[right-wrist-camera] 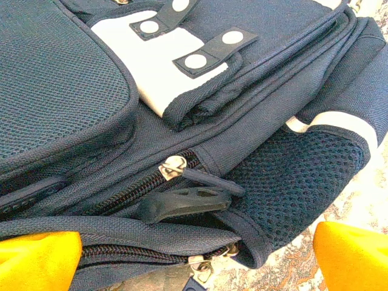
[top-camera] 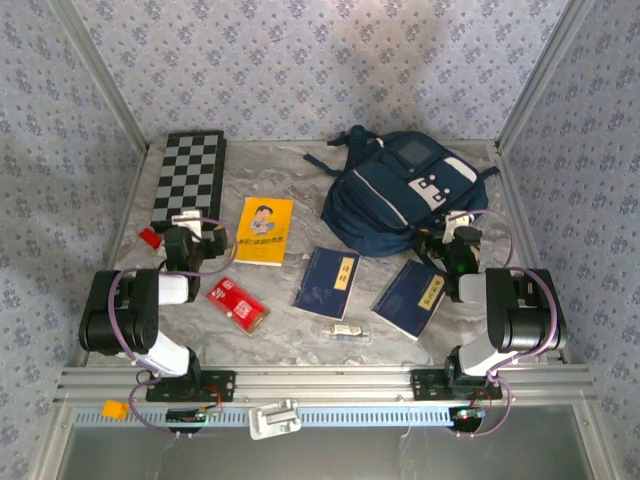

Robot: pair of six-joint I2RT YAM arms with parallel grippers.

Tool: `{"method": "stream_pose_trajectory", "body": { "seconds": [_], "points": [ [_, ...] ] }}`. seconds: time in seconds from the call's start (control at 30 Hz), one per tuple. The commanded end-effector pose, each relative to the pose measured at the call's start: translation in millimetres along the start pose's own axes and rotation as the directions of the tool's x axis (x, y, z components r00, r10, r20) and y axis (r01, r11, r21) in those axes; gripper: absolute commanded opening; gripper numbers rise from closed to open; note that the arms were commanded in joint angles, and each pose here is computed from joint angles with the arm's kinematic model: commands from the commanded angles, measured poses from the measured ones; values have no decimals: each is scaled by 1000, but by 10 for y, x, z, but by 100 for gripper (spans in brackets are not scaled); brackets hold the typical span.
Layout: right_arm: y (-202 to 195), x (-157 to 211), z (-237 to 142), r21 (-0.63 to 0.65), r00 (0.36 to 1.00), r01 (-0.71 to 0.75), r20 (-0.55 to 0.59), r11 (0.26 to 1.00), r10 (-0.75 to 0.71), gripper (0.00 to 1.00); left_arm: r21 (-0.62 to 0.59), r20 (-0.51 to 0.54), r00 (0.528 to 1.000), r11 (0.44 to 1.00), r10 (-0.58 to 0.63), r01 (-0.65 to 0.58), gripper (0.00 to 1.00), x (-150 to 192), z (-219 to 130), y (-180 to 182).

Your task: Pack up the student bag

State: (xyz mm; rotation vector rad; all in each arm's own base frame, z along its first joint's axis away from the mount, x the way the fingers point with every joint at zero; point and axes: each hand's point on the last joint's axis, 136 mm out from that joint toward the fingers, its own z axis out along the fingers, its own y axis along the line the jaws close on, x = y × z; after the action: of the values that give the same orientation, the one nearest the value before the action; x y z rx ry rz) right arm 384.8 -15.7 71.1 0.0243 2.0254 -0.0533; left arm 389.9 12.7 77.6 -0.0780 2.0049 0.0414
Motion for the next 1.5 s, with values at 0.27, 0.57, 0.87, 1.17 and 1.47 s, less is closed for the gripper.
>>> {"method": "stream_pose_trajectory", "body": {
  "seconds": [0.27, 0.57, 0.87, 1.17, 1.47],
  "points": [
    [68, -426, -291, -51, 997, 11, 72, 999, -7, 100, 62, 36, 999, 998, 7, -9, 100, -516, -374, -91],
    [-262, -806, -678, 105, 953, -302, 27, 948, 300, 100, 84, 107, 974, 978, -198, 189, 100, -953, -857, -70],
    [-149, -618, -923, 68, 856, -494, -134, 867, 499, 100, 117, 22, 842, 837, -539, 534, 100, -937, -1095, -53],
    [333, -445, -1097, -24, 809, -539, -293, 842, 509, 100, 221, -194, 812, 782, -550, 583, 100, -896, -1282, -473],
    [895, -126, -1143, -73, 728, -597, -467, 799, 502, 100, 376, -325, 833, 746, -448, 549, 100, -880, -1483, -1266]
  ]
}}
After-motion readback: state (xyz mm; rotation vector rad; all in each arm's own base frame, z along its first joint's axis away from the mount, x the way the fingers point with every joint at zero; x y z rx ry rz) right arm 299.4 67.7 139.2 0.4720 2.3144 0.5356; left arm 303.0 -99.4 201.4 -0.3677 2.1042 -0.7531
